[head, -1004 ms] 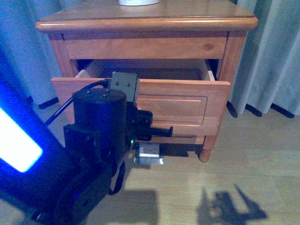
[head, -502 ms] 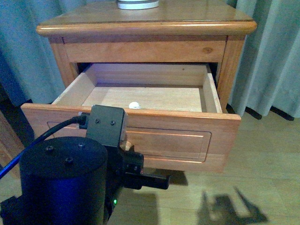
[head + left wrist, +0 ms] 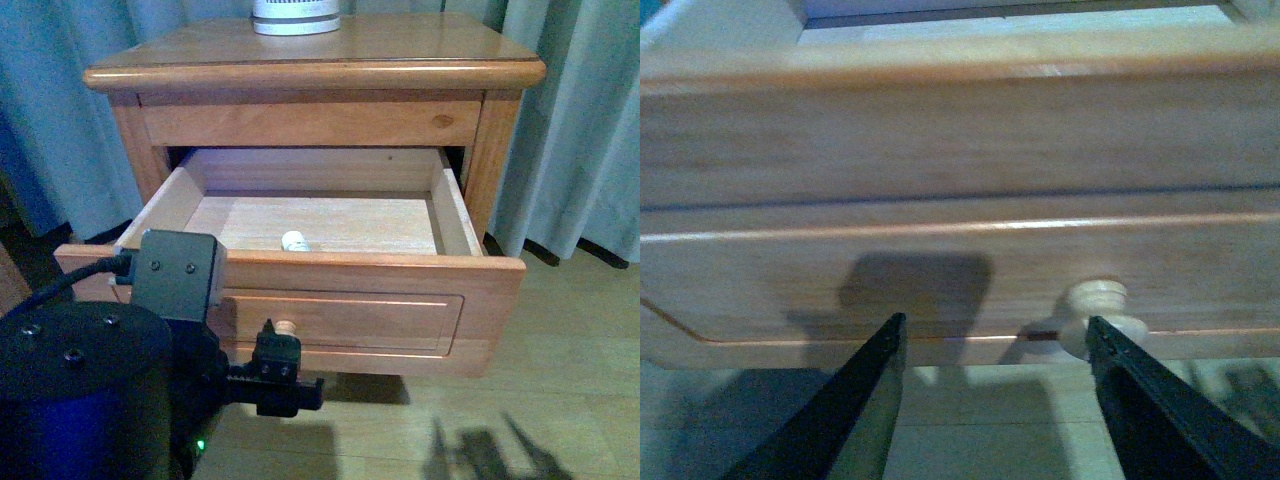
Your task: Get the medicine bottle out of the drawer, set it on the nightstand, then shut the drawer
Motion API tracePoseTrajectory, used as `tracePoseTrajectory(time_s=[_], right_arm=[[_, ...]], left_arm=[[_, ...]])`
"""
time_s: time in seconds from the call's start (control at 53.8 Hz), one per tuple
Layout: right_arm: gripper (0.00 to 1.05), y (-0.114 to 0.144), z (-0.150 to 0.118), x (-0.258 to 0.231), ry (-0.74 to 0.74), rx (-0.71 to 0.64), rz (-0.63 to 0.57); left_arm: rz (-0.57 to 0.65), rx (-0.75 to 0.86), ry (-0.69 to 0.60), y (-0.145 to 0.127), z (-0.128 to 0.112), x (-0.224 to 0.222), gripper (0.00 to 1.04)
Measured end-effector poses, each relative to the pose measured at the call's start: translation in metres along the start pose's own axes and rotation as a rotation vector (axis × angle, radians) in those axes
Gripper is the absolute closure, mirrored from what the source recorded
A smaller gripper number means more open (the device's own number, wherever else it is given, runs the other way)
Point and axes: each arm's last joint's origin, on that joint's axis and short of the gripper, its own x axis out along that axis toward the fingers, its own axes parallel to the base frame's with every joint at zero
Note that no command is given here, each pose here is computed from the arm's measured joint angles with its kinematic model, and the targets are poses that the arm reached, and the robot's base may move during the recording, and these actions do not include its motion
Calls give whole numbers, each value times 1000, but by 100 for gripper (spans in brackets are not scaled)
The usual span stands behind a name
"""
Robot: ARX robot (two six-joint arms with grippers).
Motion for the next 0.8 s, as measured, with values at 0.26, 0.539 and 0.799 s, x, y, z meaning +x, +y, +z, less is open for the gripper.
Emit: tracePoseTrajectory(time_s=[0.26,0.539,0.799], right_arm=[[7,0,0,0,0,0,0],[7,0,0,0,0,0,0],[7,0,0,0,0,0,0]], left_arm=[[21,27,0,54,34,-5,7],[15,29,-89,91,112,-21,7],[100,14,-238,120,177,-47,7]])
